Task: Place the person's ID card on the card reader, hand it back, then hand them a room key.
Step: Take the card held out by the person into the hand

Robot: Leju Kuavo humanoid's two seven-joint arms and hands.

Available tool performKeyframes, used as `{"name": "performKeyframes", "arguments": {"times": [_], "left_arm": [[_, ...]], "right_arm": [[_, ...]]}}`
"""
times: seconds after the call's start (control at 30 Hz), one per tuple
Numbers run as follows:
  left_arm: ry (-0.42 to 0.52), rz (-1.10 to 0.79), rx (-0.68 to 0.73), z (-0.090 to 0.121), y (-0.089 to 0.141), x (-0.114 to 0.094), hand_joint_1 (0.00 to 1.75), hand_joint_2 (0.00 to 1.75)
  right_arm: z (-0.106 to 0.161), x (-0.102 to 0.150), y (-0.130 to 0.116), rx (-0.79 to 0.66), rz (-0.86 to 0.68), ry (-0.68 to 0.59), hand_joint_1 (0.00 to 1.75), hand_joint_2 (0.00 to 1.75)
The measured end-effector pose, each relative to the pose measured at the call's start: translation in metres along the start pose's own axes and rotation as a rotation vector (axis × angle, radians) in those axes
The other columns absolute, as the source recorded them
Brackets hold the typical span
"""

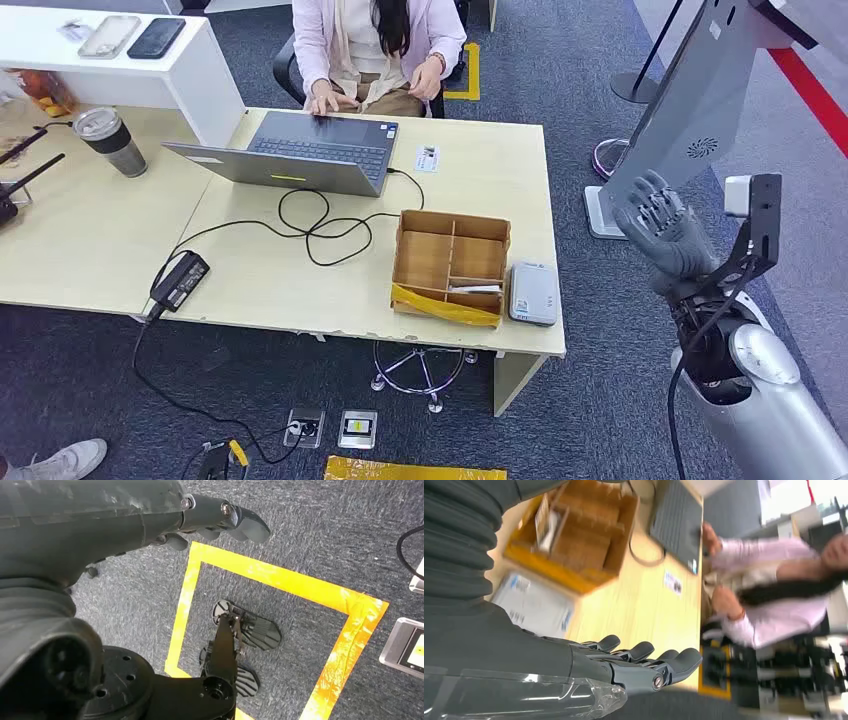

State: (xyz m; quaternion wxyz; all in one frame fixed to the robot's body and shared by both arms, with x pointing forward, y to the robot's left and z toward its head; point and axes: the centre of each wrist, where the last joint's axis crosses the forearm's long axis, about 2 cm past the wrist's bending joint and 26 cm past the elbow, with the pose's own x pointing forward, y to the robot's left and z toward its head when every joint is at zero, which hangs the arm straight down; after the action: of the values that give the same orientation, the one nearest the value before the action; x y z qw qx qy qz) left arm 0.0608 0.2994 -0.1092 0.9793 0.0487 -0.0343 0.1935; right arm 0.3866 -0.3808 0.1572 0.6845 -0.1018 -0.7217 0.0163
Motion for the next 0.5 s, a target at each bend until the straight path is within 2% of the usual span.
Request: {"name": "performKeyframes", "arguments": {"times": [0.3,0.5], "left_arm": [[0.008,-0.010,0.007,0.000,0.003,0.001,0.00,0.00],[0.006,-0.024,0.013,-0.001,0.006,0.003,0.00,0.00]], "right_arm": [[-0.020,0.028,0.058,0.147,-0.078,-0.059,0.00,1.75],[-0.031,0.042,0.092,0.256,-0.149,-0.050,0.00,1.75]]}}
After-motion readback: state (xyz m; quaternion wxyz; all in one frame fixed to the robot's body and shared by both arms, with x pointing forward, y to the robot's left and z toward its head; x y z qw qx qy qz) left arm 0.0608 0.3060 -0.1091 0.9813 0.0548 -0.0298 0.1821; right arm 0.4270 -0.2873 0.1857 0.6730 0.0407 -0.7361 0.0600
